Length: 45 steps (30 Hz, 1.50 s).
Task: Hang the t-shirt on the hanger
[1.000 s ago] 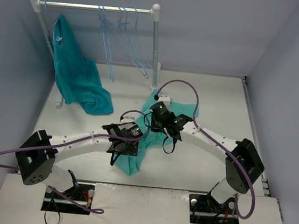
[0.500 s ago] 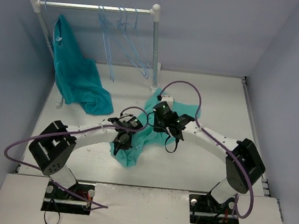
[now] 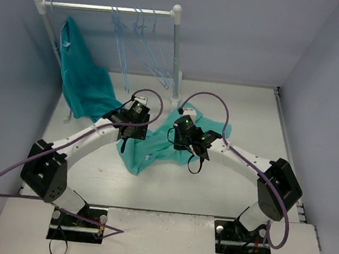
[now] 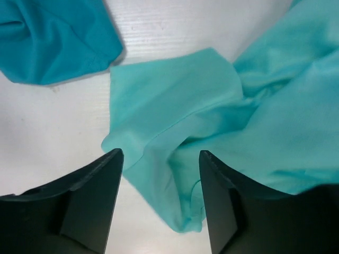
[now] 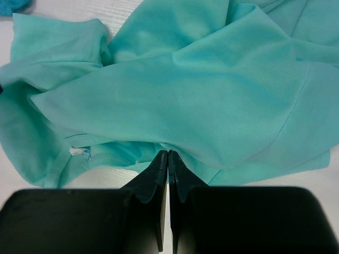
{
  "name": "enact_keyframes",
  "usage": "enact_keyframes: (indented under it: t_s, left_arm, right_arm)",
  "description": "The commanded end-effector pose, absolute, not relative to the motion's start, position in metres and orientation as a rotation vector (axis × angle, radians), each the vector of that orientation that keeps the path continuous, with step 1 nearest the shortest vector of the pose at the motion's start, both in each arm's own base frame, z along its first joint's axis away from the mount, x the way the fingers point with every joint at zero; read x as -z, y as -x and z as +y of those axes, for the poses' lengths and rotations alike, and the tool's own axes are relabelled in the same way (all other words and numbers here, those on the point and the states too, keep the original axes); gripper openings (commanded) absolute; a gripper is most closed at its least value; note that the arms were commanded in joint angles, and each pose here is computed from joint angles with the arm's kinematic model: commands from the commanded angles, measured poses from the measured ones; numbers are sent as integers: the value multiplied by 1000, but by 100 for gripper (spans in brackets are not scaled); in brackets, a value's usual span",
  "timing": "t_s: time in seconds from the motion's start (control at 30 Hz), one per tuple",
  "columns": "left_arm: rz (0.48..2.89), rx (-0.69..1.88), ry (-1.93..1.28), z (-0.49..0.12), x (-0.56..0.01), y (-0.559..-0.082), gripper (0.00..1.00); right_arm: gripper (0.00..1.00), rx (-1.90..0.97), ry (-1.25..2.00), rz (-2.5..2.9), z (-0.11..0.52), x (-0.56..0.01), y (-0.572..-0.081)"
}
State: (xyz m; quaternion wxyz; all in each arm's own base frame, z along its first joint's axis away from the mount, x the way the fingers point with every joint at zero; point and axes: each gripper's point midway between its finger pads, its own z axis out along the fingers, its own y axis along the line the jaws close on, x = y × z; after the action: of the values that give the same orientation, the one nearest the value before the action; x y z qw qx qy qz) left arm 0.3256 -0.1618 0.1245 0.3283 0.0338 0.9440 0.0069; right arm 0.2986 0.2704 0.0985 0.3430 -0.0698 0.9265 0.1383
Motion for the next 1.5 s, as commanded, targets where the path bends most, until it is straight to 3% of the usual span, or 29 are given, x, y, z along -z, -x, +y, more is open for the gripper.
enact_keyframes:
  t_s: [0.0, 0.2, 0.47, 1.47]
  left_arm:
    - [2358, 12, -77, -161, -156, -296, 67]
    - [2415, -32, -215, -195, -113, -253, 67]
    - [2517, -184, -273, -201, -62, -240, 64]
    - [2586, -425, -5, -158, -42, -215, 54]
  right_arm:
    - [0, -417, 163, 2348, 277, -115, -307]
    - [0, -421, 162, 2357, 275, -112, -306]
    - [0, -433, 148, 2350, 270, -116, -304]
    - [0, -467, 92, 2319, 260, -128, -309]
